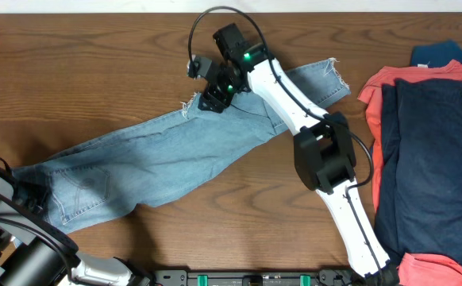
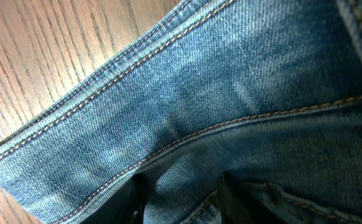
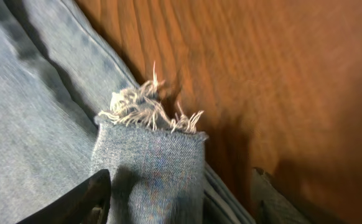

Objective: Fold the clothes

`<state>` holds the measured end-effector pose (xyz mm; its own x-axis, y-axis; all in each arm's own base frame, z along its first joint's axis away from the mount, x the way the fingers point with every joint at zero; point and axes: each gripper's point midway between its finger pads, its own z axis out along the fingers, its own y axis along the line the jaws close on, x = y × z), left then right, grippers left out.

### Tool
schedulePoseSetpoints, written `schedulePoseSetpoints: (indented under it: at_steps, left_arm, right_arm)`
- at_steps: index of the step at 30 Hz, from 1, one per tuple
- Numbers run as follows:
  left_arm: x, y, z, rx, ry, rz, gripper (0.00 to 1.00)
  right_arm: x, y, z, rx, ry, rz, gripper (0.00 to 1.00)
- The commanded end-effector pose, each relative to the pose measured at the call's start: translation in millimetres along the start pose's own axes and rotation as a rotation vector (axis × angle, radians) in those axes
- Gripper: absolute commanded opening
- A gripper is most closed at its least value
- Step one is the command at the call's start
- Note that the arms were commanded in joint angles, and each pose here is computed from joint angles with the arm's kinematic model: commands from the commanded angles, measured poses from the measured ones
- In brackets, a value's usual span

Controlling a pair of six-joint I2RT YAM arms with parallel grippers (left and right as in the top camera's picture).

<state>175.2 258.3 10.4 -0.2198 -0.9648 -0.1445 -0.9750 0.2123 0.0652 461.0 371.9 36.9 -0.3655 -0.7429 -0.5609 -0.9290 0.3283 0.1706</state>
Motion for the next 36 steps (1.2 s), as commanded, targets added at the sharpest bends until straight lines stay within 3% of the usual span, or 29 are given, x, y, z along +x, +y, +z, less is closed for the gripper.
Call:
schedulePoseSetpoints:
  at_steps: [1,4,10,11,17,22,23,25,29,36]
  left_arm:
    - [5,-6,6,0.024,0.028,-0.002,0.39]
    - [5,-6,6,0.024,0.029,-0.002,0.39]
    - [5,-6,6,0.024,0.028,-0.002,0.4]
    - [5,-6,6,0.024,0.028,-0.002,0.39]
    - [5,-6,6,0.024,0.028,-0.002,0.4]
    - [5,-6,6,0.027,0.029,-0.002,0.4]
    - [5,-6,6,0.027,0.029,-0.002,0.45]
    - [5,-6,6,0.027,0.029,-0.002,0.47]
    - [4,-6,6,0.028,0.026,-0.002,0.48]
    - [4,-6,6,0.028,0.025,-0.002,0.48]
  right_arm:
    - [-8,15,4,-0.073,-0.037,0.002,0.67]
    - [-10,19,4,-0.099,-0.05,0.003,0.62]
    - [-14,20,-1,-0.104,-0.061,0.008,0.04]
    - [-18,20,-5,-0.101,-0.071,0.008,0.01]
    - [-61,9,-75,-0.001,-0.178,0.007,0.01]
    - [-89,-28,-166,0.292,-0.272,0.195,0.01]
    - [-88,-42,-188,0.391,-0.288,0.27,0.02]
    - [-78,-66,-230,0.576,-0.311,0.426,0.02]
    - [-42,-95,-274,0.769,-0.31,0.647,0.02]
    - [40,-122,-300,0.891,-0.208,0.993,0.01]
